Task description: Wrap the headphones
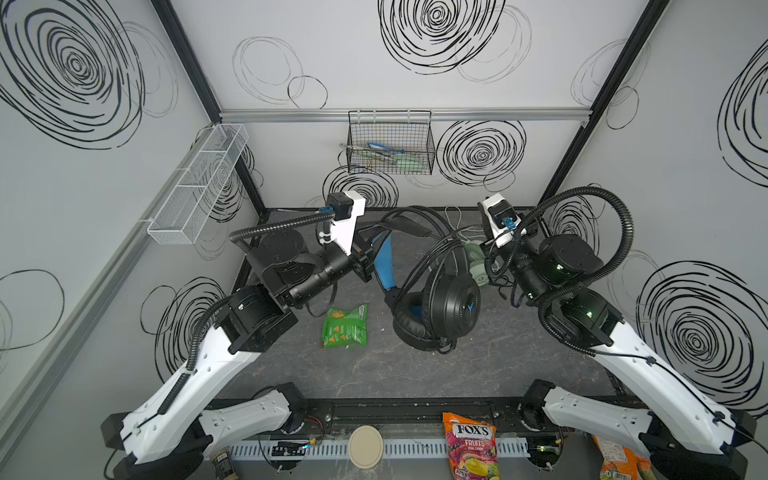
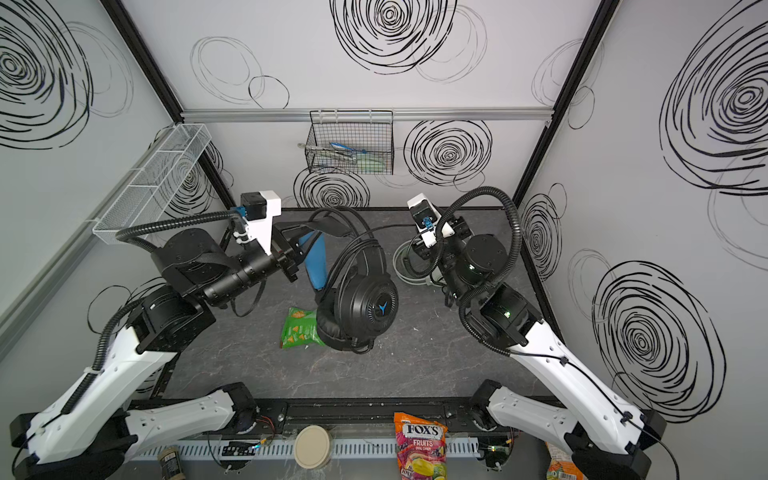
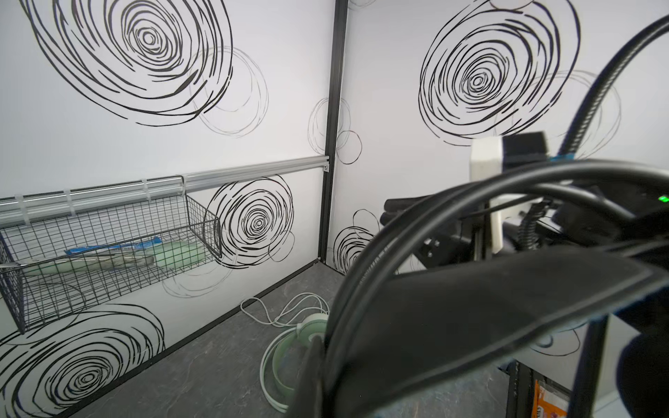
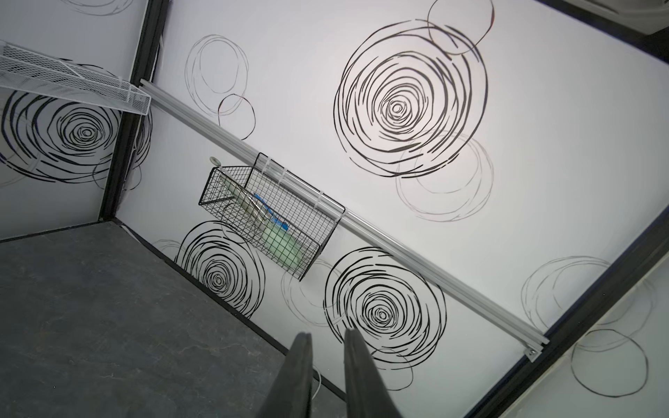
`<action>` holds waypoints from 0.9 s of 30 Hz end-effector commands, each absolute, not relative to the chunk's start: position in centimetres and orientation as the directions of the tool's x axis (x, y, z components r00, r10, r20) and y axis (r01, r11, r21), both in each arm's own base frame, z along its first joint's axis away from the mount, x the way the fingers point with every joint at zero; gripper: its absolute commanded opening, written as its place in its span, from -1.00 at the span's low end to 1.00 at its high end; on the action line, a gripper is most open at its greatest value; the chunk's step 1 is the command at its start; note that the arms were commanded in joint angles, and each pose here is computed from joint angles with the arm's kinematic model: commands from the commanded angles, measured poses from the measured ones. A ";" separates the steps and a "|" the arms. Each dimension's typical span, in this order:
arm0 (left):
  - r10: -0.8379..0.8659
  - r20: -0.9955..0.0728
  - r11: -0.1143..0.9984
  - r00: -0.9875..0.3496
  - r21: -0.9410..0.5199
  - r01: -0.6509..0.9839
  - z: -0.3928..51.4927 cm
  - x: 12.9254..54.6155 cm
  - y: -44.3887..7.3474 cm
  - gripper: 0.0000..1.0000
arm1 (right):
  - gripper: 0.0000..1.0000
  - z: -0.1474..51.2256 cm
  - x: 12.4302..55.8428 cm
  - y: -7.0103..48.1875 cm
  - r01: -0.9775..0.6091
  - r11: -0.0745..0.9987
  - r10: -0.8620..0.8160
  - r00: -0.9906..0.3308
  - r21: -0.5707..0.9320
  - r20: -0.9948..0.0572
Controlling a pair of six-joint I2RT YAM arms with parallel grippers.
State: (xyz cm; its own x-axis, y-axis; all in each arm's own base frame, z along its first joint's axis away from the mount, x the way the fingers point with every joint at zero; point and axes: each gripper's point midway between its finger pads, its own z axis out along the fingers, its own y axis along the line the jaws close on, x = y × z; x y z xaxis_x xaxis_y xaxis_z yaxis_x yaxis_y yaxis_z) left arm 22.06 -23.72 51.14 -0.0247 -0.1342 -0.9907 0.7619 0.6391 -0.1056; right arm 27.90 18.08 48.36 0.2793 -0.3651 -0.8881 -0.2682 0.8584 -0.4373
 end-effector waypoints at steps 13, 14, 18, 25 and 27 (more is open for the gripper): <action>-0.452 -0.892 0.529 0.024 -0.246 0.812 60.6 19.7 -22.9 -1.00 | -0.70 45.0 28.4 20.2 -0.445 0.875 -0.106 0.210 -0.191 -0.972; -0.461 -0.887 0.522 0.016 -0.256 0.814 60.8 19.7 -23.0 -1.00 | -0.70 44.9 28.3 20.3 -0.454 0.873 -0.093 0.205 -0.179 -0.974; -0.489 -0.872 0.507 -0.007 -0.291 0.812 61.2 20.0 -23.4 -1.00 | -0.67 45.0 27.9 20.8 -0.492 0.860 -0.039 0.196 -0.133 -0.980; -0.488 -0.873 0.515 -0.014 -0.300 0.803 61.1 20.3 -24.1 -1.00 | -0.55 45.8 26.8 21.5 -0.564 0.821 0.028 0.190 -0.086 -0.981; -0.491 -0.871 0.512 -0.015 -0.302 0.804 61.4 20.3 -24.2 -1.00 | -0.51 45.8 26.6 21.6 -0.579 0.812 0.043 0.185 -0.074 -0.982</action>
State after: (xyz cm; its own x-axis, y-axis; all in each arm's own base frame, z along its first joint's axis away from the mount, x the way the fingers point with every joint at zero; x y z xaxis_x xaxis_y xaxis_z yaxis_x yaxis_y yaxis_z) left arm 22.49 -26.66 53.60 -0.1214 -0.2629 -0.9572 0.7625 0.5927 -0.2595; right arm 27.15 21.60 45.36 0.1893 -0.0165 -0.9818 -0.5471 0.8285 -0.1194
